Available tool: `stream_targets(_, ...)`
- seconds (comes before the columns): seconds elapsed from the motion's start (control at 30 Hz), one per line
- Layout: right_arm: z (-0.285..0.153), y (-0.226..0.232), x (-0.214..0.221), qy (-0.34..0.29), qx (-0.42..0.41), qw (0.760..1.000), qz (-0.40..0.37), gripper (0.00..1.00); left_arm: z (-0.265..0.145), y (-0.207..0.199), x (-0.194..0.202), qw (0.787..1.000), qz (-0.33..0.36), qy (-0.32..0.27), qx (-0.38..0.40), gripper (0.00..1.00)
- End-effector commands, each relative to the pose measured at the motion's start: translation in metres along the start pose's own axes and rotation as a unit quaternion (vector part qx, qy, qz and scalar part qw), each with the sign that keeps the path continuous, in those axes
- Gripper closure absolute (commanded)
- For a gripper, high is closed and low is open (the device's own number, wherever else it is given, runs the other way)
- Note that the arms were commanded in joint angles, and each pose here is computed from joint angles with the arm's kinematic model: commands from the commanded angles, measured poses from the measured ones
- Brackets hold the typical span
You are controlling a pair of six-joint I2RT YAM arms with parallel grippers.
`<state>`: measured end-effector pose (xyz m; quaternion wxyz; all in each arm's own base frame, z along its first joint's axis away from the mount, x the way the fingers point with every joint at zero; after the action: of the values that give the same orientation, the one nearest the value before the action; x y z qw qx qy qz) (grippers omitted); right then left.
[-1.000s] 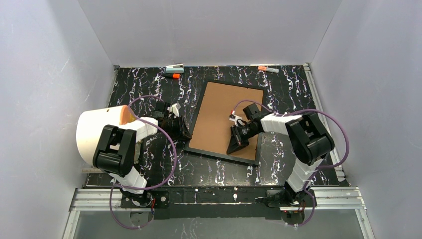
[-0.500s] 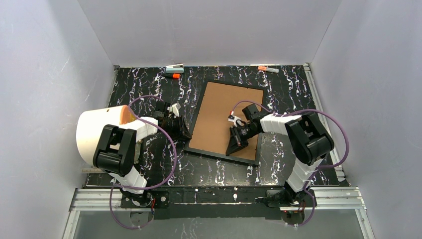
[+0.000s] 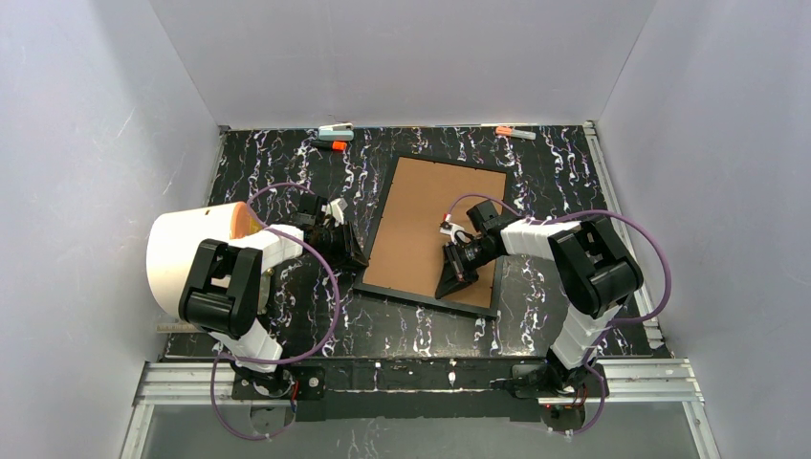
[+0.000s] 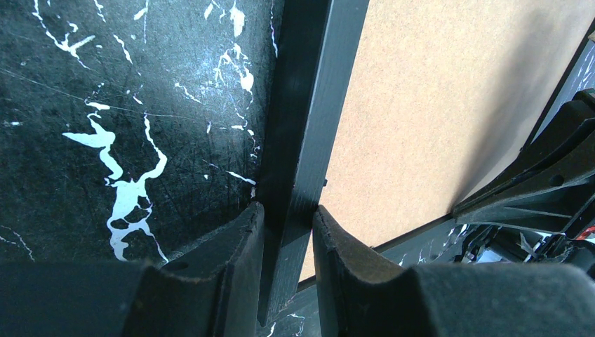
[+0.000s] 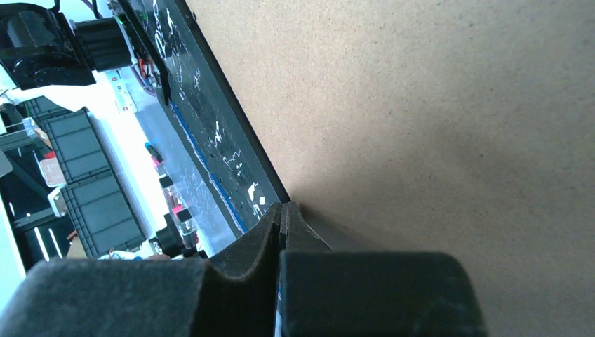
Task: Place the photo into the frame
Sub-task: Install the photo frame at the center of the board.
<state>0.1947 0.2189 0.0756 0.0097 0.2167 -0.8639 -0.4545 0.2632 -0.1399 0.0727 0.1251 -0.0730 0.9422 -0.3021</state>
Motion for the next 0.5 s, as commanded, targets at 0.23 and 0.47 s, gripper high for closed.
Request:
stream_targets(0.23,0.003,-0.035,0.029,0.048,0.11,0.992,0.036,0.93,0.006,0.026,0.014,0.998,-0.011,0.023,-0.064,0.77)
stream_targets(0.47,0.004,-0.051,0.036,0.053,0.146,0.987,0.051,0.92,0.006,0.026,0.013,0.998,-0.011,0.022,-0.065,0.77)
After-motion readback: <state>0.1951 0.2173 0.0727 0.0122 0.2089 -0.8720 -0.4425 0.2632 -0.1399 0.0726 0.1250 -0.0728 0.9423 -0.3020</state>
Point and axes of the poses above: each gripper's point midway between its finger pads, its own z axis out along the fingers, its own y axis along the line the jaws close on, x = y × z, the point moved 6 cm from there along -z, back along the fingers, and after that the axes turned 5 degrees about -z, right-handed, at the moved point
